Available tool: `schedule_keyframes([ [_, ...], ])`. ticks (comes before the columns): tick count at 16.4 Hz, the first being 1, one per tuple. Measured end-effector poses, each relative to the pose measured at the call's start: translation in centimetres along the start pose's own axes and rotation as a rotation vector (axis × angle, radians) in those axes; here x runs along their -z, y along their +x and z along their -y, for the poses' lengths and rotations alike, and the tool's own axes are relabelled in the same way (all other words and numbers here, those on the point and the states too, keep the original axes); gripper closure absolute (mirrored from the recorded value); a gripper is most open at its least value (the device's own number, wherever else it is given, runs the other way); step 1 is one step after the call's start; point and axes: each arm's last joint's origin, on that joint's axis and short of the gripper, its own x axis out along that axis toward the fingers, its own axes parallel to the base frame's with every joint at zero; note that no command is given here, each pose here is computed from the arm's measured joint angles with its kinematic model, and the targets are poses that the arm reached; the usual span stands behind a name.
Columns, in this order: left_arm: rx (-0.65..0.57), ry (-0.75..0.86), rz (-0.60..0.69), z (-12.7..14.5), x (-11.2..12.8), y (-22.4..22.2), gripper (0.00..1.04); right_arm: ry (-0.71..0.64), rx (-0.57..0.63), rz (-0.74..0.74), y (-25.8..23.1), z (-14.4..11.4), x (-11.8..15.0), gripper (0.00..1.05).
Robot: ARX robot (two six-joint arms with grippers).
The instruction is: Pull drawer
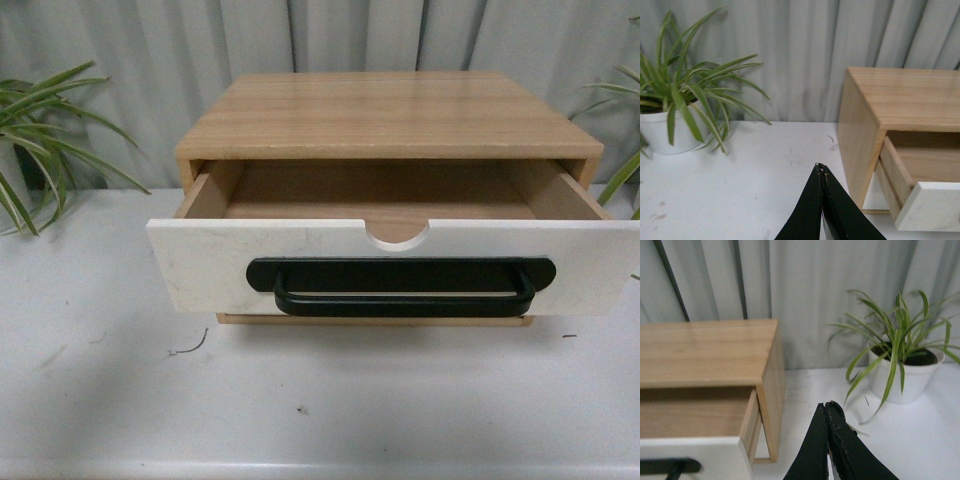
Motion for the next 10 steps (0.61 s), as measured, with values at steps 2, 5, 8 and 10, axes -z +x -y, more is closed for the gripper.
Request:
schedule_keyframes([
  [2,-0.012,0.000,0.001,-0.1,0.7,-1.0,1.03,0.004,0.003,-0.041,-1.0,-0.4,1.9,1.03],
  [5,-0.011,0.001,-0.002,-0.1,1.4,-2.3,1.03,0.002,-0.010,-0.015,-2.4,-1.6,2.5,1.03],
  [8,-0.011,0.001,-0.001,-0.1,1.9,-3.3,1.03,0.002,0.002,-0.020,-3.4,-1.5,3.4,1.03],
  [10,-0.010,0.001,0.025,-0.1,2.5,-3.8,1.03,0.002,0.002,-0.019,-3.9,-1.5,3.8,1.03],
])
